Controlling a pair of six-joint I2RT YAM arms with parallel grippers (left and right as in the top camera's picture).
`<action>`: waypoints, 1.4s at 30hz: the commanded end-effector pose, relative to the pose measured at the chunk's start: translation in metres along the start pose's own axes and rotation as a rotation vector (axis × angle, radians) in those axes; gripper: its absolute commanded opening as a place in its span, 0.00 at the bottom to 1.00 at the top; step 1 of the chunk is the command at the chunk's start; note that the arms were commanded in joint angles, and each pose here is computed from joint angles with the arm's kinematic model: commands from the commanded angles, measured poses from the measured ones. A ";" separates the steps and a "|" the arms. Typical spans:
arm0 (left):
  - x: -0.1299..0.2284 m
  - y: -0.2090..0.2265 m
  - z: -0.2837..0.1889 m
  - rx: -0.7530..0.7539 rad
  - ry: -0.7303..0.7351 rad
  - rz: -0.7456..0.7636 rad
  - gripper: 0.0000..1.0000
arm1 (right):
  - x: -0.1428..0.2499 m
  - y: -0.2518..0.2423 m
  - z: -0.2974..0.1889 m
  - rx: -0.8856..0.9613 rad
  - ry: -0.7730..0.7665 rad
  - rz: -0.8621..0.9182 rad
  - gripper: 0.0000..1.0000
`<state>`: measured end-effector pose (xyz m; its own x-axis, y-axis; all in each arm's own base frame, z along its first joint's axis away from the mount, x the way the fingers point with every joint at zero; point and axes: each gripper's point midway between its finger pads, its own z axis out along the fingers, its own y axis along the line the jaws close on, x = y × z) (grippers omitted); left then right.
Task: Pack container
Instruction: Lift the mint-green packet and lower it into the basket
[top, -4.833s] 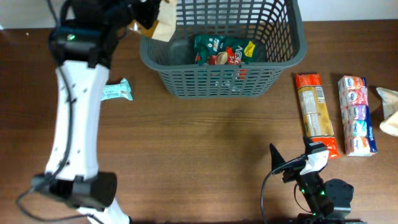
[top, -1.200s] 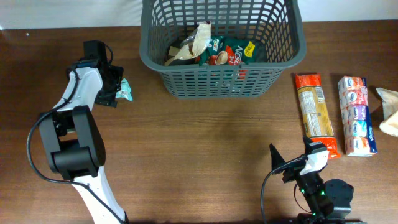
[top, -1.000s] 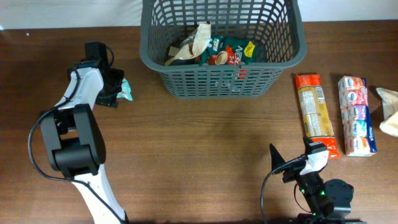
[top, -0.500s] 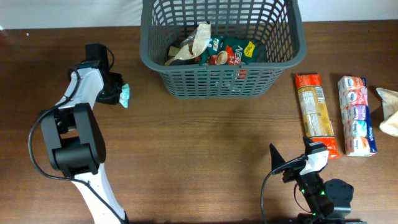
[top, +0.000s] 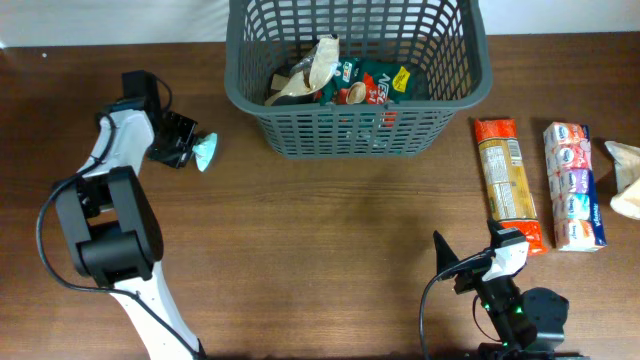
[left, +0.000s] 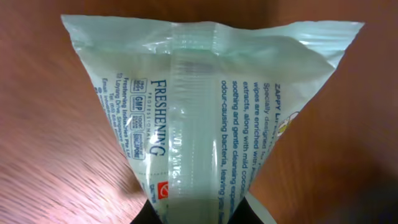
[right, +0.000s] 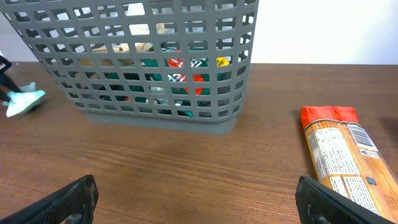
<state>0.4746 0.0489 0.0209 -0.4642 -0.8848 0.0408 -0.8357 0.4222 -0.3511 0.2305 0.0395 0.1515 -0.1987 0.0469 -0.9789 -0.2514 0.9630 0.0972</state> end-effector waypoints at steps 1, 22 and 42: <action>0.013 -0.049 -0.030 0.245 0.159 0.185 0.02 | 0.002 0.002 0.000 -0.012 0.001 0.010 0.99; 0.082 -0.185 -0.368 0.339 -0.719 1.612 0.02 | 0.002 0.002 0.000 -0.012 0.001 0.010 0.99; 0.296 -0.305 -0.253 0.658 -0.860 2.439 0.02 | 0.002 0.002 0.000 -0.012 0.001 0.010 0.99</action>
<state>0.5181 -0.2635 0.4115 0.2637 0.7014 -0.6622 0.6524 0.3760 0.6580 0.2305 0.0395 0.1515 -0.1986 0.0466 -0.9790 -0.2515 0.9630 0.0968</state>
